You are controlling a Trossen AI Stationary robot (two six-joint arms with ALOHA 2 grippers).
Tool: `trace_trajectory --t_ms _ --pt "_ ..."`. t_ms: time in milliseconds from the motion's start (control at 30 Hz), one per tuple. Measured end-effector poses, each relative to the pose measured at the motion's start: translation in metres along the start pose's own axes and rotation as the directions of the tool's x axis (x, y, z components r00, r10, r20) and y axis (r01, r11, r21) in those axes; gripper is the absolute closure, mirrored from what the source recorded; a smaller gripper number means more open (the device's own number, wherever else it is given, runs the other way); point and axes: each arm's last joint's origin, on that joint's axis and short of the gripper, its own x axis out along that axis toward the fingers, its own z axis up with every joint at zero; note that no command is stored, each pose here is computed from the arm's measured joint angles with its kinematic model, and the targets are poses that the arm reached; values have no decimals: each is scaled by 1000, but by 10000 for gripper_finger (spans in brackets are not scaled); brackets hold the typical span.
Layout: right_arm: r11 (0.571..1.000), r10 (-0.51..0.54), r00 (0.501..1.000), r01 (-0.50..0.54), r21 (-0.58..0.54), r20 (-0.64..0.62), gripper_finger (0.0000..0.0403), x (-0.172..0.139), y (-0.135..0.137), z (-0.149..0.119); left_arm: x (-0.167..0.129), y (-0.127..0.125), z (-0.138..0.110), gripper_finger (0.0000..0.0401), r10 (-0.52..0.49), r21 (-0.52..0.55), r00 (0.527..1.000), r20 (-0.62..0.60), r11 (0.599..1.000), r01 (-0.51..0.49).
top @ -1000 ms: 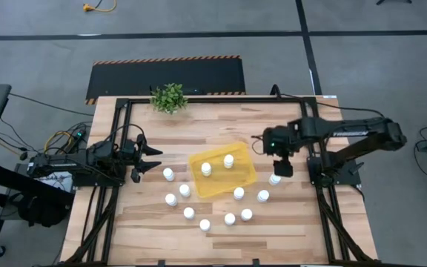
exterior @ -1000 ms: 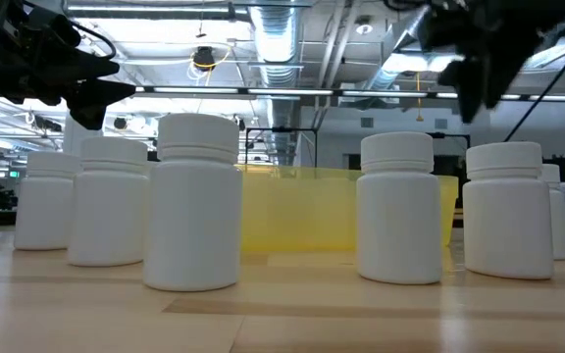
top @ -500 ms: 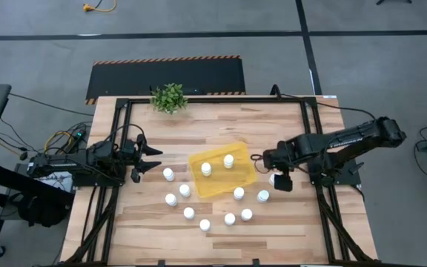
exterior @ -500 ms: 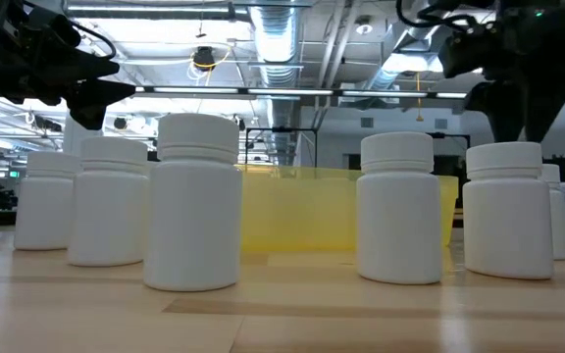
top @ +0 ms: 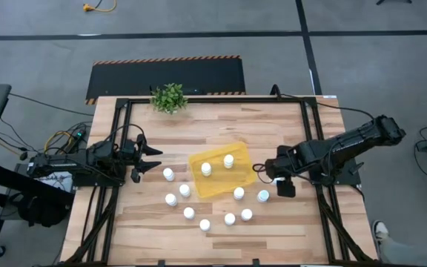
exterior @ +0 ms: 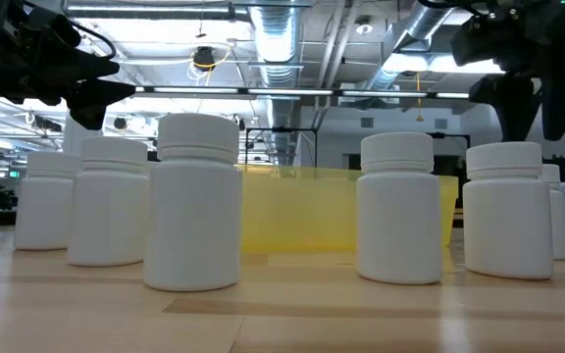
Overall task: Pick and place pill bottles into a basket
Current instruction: Put the white pill bottle into the yellow bin
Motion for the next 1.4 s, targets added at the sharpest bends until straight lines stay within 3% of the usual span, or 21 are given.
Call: trace_trajectory --t_ms 433,1067,1400 --pt "1000 -14 999 14 -8 -33 127 25 -3 -11 0 0 0 207 0 0 1000 0 1000 0" --pt "1000 -2 1000 3 -7 15 127 57 -5 -20 0 0 0 207 0 0 1000 0 1000 0" --pt "999 -51 998 50 6 27 127 59 -11 -19 0 0 0 207 0 0 1000 0 1000 0"
